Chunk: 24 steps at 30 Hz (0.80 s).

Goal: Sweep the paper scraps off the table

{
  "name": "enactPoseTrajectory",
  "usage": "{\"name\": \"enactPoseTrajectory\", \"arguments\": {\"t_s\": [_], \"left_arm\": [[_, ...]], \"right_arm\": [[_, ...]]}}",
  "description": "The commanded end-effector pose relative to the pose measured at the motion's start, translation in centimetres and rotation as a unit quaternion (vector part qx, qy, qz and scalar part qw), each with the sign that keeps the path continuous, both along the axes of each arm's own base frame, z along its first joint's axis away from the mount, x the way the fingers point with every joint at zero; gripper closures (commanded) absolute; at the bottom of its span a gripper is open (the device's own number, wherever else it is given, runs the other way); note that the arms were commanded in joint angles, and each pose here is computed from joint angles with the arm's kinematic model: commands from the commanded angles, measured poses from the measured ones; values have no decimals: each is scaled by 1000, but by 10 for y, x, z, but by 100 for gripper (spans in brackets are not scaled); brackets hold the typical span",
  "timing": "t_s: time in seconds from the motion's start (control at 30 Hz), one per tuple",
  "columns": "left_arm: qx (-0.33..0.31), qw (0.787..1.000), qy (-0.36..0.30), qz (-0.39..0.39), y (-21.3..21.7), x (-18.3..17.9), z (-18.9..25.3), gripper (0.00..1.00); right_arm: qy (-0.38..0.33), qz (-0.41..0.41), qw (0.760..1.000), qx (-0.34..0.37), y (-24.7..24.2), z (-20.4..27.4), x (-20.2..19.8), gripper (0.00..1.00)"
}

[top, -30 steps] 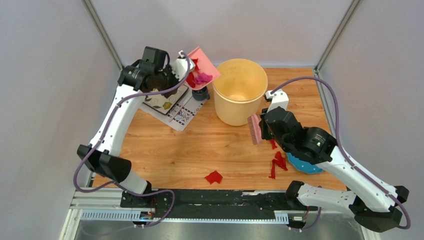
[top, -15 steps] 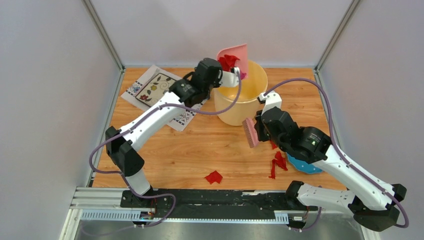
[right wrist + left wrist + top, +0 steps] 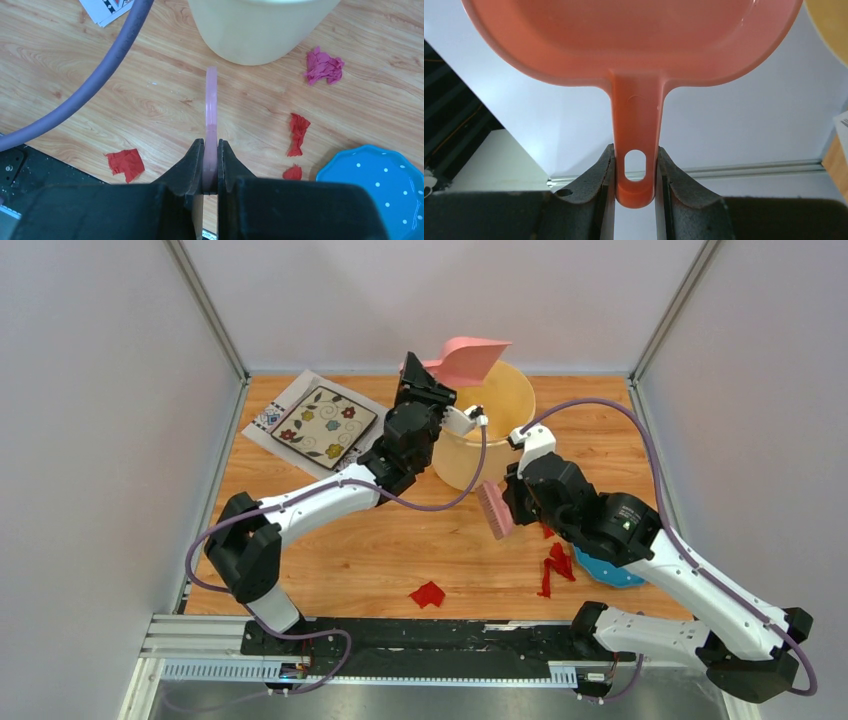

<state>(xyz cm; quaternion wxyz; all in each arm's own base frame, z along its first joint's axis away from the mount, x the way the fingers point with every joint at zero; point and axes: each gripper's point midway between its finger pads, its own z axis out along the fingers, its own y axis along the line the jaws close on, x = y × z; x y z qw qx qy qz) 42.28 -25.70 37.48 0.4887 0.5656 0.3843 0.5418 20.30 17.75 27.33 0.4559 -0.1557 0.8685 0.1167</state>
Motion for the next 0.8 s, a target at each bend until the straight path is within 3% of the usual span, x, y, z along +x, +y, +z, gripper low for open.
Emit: {"name": "enactPoseTrajectory", "arguments": {"t_s": [0.0, 0.1, 0.13, 0.17, 0.2, 0.23, 0.27, 0.33, 0.43, 0.57, 0.77], "left_arm": [[-55, 992, -112, 12, 26, -29, 77, 100], [-122, 990, -69, 18, 42, -31, 84, 100], [-104, 994, -16, 28, 46, -26, 66, 100], [-174, 984, 16, 29, 53, -24, 58, 100], [-222, 974, 25, 27, 64, -28, 77, 100], [-211, 973, 90, 35, 78, -23, 52, 100], [-282, 951, 117, 37, 87, -23, 44, 100], [-340, 923, 171, 53, 119, -27, 27, 100], [-372, 900, 212, 81, 160, -38, -10, 100], [-376, 887, 229, 141, 206, -56, -69, 100], [-425, 833, 301, 189, 244, -85, -132, 100]], "right_arm": [[-27, 41, 998, 27, 14, 25, 1, 100], [-15, 107, 993, 40, 31, 26, -12, 100], [-10, 128, 991, 43, 37, 26, -16, 100], [-5, 152, 987, 51, 45, 26, -21, 100], [12, 213, 975, 66, 61, 26, -38, 100], [30, 257, 963, 72, 75, 21, -51, 100], [34, 296, 951, 80, 87, 21, -63, 100], [60, 416, 905, 68, 114, 3, -107, 100], [116, 496, 859, 42, 137, -29, -136, 100], [153, 488, 859, 8, 161, -57, -122, 100], [166, 398, 902, -27, 171, -90, -71, 100]]}}
